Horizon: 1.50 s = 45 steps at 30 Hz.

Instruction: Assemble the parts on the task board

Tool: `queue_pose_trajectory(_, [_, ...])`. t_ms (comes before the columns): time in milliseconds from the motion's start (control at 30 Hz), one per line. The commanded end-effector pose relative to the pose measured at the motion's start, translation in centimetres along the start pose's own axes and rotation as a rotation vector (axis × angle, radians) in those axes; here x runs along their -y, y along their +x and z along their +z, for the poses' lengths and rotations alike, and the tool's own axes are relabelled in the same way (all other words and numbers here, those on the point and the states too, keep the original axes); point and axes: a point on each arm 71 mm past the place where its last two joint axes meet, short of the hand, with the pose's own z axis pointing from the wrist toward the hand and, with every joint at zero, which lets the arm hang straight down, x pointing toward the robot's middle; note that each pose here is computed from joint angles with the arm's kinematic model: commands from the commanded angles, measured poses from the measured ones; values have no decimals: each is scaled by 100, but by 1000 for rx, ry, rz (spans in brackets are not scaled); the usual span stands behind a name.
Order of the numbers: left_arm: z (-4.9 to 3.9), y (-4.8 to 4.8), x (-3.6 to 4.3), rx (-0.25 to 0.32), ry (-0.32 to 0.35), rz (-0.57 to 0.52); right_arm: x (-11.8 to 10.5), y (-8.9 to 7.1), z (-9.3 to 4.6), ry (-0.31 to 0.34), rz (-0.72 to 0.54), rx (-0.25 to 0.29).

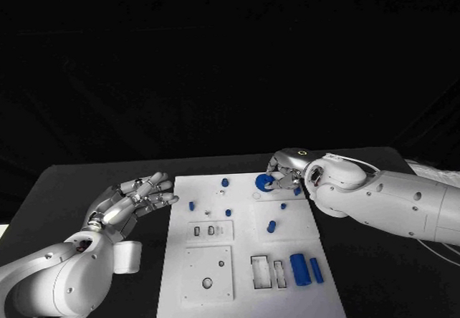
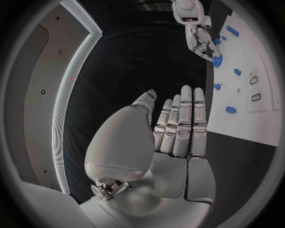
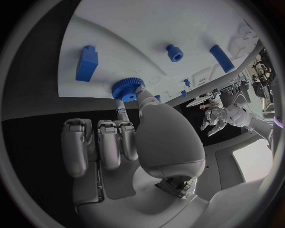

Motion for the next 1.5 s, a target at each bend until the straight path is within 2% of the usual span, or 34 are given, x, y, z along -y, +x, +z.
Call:
queue_pose_trajectory(33, [3,24,8,-21,6,-5,-2,17,3,4,-55,-2])
queue_pose_trajectory(233, [2,26,7,-22,4,-5,-23,18,10,0,-62,4])
queue_pose_trajectory(367, [3,28,6,-23,3,-5,-53,-9,8,-10,-56,42])
queue_pose_trajectory(500, [5,32,4,-24,3,-6,-121,-43,-2,-35,-61,88])
queue_pose_trajectory(833, [7,37,1,-26,1,-7,-308,-96,-45,-98,-57,146])
queue_pose_trajectory(1133, [5,40,0,-28,0,-8,-526,-161,-137,-165,-63,193])
queue_pose_trajectory(1500, [6,46,-1,-31,-1,-9,-846,-154,-134,-236,-56,196])
